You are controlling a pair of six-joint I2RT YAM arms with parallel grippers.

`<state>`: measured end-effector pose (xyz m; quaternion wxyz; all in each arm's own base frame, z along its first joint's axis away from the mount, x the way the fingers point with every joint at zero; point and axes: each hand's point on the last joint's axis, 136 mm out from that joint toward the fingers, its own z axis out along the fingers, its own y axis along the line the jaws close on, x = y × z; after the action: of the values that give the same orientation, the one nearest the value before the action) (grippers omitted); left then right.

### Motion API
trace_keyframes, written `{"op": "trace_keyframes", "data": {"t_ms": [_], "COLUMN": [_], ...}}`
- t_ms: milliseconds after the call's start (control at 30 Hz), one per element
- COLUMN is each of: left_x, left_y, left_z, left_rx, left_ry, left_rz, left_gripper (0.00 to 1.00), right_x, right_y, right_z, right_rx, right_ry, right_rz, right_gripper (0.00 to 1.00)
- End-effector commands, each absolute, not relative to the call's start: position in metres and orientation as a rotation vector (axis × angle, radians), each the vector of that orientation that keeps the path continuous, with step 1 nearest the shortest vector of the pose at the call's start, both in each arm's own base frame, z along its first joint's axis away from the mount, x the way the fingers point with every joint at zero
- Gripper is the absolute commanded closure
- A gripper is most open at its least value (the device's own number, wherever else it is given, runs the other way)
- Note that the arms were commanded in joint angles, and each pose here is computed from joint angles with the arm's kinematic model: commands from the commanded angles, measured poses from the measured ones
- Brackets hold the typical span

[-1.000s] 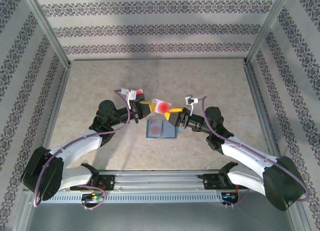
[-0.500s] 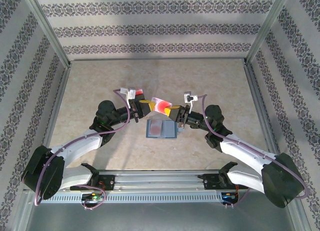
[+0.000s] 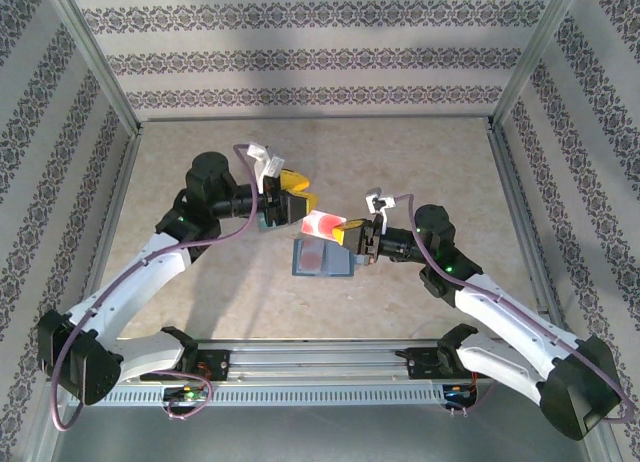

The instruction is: Take the credit cards out of the card holder

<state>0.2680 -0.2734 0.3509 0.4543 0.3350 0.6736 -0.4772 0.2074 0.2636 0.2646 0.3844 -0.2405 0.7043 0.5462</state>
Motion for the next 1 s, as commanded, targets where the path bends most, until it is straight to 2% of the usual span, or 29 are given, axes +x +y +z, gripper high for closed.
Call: {"op": "trace_keyframes", "data": {"t_ms": [0,233,567,767,967], "left_x": [0.249,0.231,0.225,0.220,0.221], "left_y": [-0.273,-0.293,-0.298,-0.294,-0.296], "left_z": [0.315,0.285,0.267,0.252,0.255], "left_rx": [1.034,1.308,1.438,1.482,1.486], "left_ry": [1.823,1.962,2.004,2.043,2.010], "left_rz": [-1.139,-1.072,-1.091,-1.089,-1.101], "left_gripper": [0.40,0.45,0.48,0.61,0.82], "right_x": [0.197,0.191,0.189,0.186,0.186], "right_y": [0.263,0.271,0.275,0.276,0.275], "right_z": [0.265,0.262,0.261,0.261,0.259], "right_rx": [-0.717,-0.793,-0.835,-0.850,-0.848], "right_ry": [1.822,1.863,1.864,1.859,1.861], "right_rz": [1.375,1.424,1.460,1.470,1.460], "right_gripper": [1.00,1.00,1.00,1.00,1.00]}}
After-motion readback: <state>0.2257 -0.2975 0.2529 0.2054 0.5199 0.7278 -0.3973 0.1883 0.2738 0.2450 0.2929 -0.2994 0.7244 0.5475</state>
